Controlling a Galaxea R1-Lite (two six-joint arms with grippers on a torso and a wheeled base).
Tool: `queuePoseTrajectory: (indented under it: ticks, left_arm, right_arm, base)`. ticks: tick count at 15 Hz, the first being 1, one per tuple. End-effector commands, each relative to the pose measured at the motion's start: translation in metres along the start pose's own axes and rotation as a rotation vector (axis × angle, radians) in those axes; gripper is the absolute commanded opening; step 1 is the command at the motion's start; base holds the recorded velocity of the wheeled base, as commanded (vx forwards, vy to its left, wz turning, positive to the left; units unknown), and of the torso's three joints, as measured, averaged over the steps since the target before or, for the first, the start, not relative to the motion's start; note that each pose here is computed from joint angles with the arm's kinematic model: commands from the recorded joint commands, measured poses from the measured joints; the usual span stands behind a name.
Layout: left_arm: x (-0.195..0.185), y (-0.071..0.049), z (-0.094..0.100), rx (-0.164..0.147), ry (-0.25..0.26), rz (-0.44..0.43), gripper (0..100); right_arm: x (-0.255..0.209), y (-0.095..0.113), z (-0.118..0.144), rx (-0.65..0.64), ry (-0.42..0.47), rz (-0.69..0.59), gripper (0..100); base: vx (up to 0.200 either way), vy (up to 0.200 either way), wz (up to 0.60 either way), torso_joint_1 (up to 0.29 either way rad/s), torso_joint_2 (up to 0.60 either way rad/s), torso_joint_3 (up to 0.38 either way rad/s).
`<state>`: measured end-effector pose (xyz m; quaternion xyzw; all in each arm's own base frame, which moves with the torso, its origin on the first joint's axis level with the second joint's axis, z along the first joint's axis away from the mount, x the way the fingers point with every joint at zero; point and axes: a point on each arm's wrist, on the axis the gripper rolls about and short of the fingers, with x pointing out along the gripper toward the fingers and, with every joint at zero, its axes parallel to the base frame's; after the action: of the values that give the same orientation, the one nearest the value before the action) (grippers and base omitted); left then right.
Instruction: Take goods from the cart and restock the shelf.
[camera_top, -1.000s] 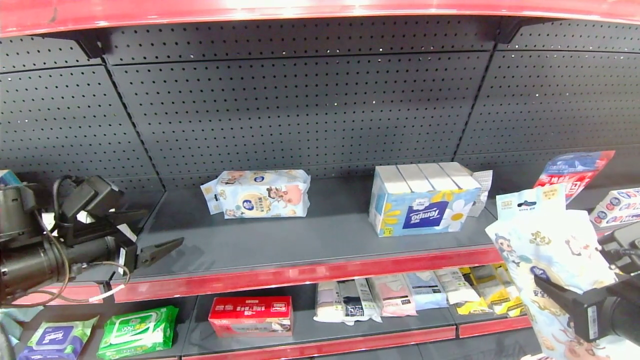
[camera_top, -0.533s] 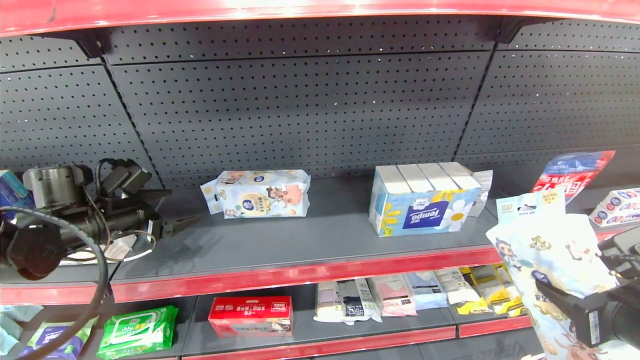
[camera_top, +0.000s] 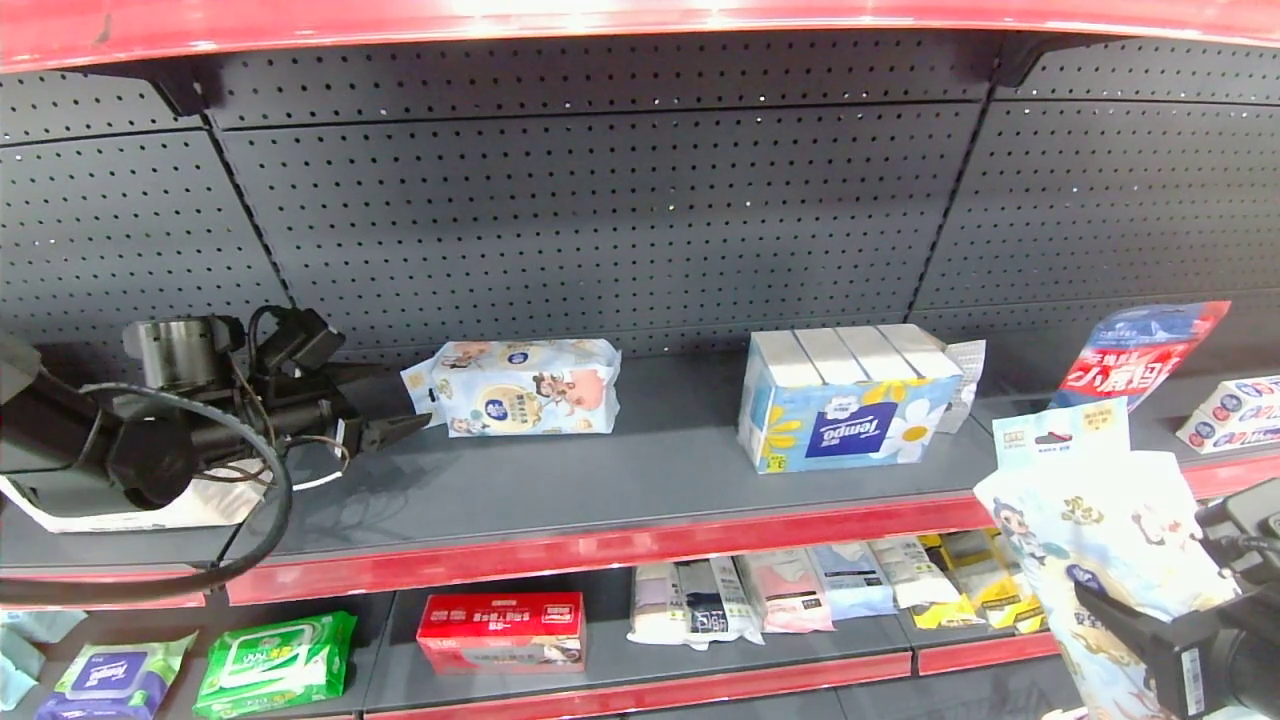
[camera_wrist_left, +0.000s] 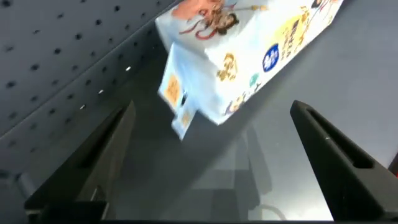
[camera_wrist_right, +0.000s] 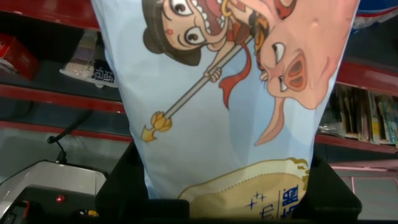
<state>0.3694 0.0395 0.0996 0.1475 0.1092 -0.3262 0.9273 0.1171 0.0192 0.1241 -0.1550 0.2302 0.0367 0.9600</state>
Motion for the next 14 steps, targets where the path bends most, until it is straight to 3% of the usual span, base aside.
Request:
queuePoseTrajectory:
  ticks: [1, 5, 9, 12, 14]
  left_arm:
    - [0.011, 0.004, 0.001, -0.004, -0.005, -0.038, 100]
    - [0.032, 0.023, -0.006, 0.042, -0.031, -0.060, 100]
    - [0.040, 0.025, -0.003, 0.049, -0.053, -0.093, 100]
    - [0.046, 0.026, -0.001, 0.027, -0.045, -0.135, 100]
    - [0.053, 0.032, -0.004, 0.039, -0.052, -0.133, 100]
  right_arm:
    - [-0.001, 0.000, -0.002, -0.001, 0.003, 0.001, 0]
    - [-0.001, 0.000, -0.003, -0.001, 0.008, 0.000, 0]
    - [-0.003, 0.001, -0.007, -0.002, 0.012, 0.001, 0]
    - [-0.003, 0.001, -0.007, -0.009, 0.012, 0.001, 0]
    - [-0.002, 0.001, -0.008, -0.021, 0.017, 0.002, 0]
  base:
    - [0.000, 0.000, 0.00, 0.000, 0.00, 0.000]
    - [0.000, 0.000, 0.00, 0.000, 0.00, 0.000]
    - [0.000, 0.000, 0.00, 0.000, 0.00, 0.000]
    - [0.000, 0.000, 0.00, 0.000, 0.00, 0.000]
    - [0.000, 0.000, 0.00, 0.000, 0.00, 0.000]
